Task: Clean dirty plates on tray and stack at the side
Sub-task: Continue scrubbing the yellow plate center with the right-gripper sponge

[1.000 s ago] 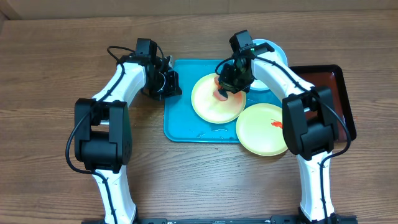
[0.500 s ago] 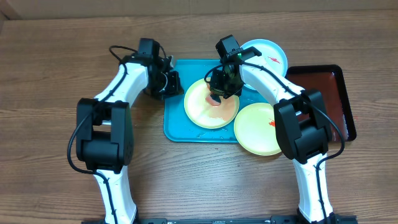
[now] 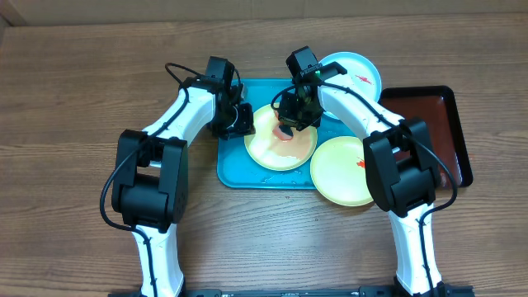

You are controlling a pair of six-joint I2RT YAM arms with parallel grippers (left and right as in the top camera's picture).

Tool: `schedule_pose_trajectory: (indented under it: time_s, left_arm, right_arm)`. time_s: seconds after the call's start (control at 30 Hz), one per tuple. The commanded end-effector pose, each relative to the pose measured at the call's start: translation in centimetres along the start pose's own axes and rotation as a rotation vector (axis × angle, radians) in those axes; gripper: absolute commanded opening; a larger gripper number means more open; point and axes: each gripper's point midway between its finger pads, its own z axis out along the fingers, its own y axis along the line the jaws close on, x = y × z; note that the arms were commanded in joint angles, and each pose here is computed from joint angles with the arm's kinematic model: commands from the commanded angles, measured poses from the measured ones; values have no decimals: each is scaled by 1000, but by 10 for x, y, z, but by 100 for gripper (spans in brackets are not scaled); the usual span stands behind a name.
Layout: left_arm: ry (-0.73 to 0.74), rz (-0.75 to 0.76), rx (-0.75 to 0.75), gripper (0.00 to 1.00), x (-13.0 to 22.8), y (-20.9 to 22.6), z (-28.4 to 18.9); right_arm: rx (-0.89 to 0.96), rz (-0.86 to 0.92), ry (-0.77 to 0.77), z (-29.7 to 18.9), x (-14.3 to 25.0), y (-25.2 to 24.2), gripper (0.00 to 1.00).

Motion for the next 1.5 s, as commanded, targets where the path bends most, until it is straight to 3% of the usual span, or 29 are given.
schedule_pose_trajectory:
  time_s: [0.0,0.33,0.43,0.7,1.1,1.2,1.47]
  left_arm:
    - [5,-2,-49,22,5,6,3]
    - [20,23,-56,21,13,-2,8]
    - [22,28,-104,4,18,5,14]
    - [-31,-25,-220,4,7,38,6]
    - [-108,-111,-219,4,-22,70,-18]
    - [-111,-111,-218,4,-23,70,-19]
    - [-131,-125,-211,4,-27,68,-19]
  right_arm:
    - [40,-5,65,22,19,-8,4]
    - [40,-5,65,22,19,-8,4]
    - [40,-5,65,22,20,-8,4]
    - [45,-3,73,21,21,-10,4]
    - [0,-67,165,21,52,13,4]
    - [21,-75,124,8,44,15,4]
    - [295,-101,-107,-21,2,-19,4]
